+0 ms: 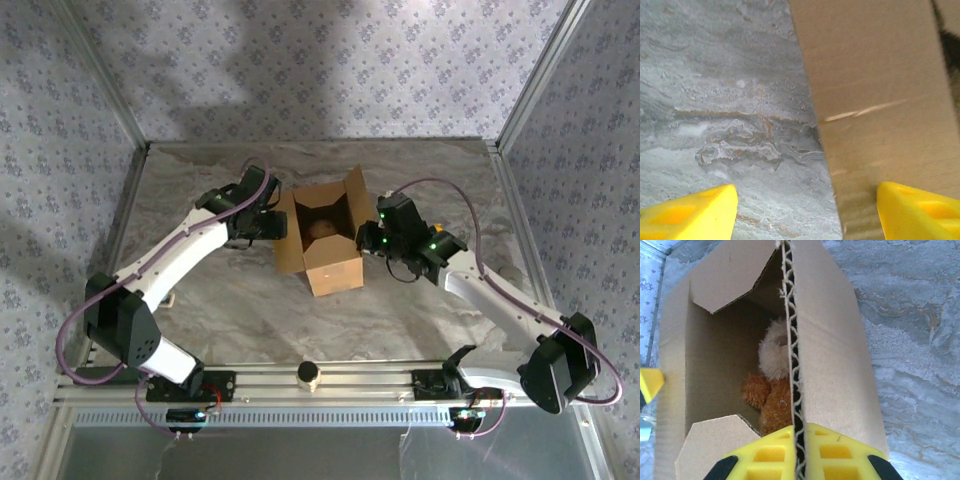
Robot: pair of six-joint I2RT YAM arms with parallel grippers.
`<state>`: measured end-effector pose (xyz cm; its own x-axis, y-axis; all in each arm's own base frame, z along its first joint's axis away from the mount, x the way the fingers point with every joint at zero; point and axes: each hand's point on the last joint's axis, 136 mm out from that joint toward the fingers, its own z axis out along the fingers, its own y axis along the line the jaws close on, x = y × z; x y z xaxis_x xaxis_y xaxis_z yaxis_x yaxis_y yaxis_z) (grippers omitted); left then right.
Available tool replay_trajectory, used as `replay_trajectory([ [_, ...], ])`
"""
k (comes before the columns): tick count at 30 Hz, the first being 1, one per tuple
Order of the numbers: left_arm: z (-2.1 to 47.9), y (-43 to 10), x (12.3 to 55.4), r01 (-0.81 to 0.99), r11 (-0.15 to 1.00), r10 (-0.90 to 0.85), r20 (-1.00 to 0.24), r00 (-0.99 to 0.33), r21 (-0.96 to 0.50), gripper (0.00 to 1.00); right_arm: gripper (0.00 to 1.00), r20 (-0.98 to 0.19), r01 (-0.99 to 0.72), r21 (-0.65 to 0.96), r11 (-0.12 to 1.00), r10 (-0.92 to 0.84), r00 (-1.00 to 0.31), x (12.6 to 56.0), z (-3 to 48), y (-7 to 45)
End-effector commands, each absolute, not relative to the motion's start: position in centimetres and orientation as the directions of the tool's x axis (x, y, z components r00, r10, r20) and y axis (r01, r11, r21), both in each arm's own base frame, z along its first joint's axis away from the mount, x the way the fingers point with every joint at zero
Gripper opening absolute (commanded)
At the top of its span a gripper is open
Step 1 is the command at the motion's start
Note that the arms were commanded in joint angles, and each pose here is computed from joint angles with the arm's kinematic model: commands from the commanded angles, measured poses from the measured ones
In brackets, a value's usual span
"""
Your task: Unpack the express box
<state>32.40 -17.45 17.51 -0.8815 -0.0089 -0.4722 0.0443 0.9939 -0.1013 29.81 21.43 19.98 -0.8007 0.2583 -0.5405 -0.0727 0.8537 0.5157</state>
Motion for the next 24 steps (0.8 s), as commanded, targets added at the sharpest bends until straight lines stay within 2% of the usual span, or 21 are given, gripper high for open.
replay_trajectory([
  [1,17.9,-17.2,31.6,0.025,0.988,-0.051,-0.464,-0.884,-0.155,0.73,0.0,-0.55,-0.125,0.511,0.85,0.212,-0.807,30.4,20.9,21.2],
  [5,17.0,-17.3,30.9,0.001,0.982,-0.083,-0.441,-0.894,-0.188,0.73,0.0,-0.539,-0.147,0.532,0.834,0.2,-0.818,31.1,21.1,21.5],
  [14,15.5,-18.0,29.6,-0.024,0.96,-0.14,-0.403,-0.905,-0.28,0.72,0.0,-0.54,-0.318,0.522,0.792,0.018,-0.841,32.3,20.6,23.8],
  [24,16.1,-18.9,27.3,-0.022,0.95,-0.152,-0.397,-0.905,-0.313,0.72,0.0,-0.541,-0.5,0.579,0.644,-0.155,-0.827,33.8,20.9,27.8],
])
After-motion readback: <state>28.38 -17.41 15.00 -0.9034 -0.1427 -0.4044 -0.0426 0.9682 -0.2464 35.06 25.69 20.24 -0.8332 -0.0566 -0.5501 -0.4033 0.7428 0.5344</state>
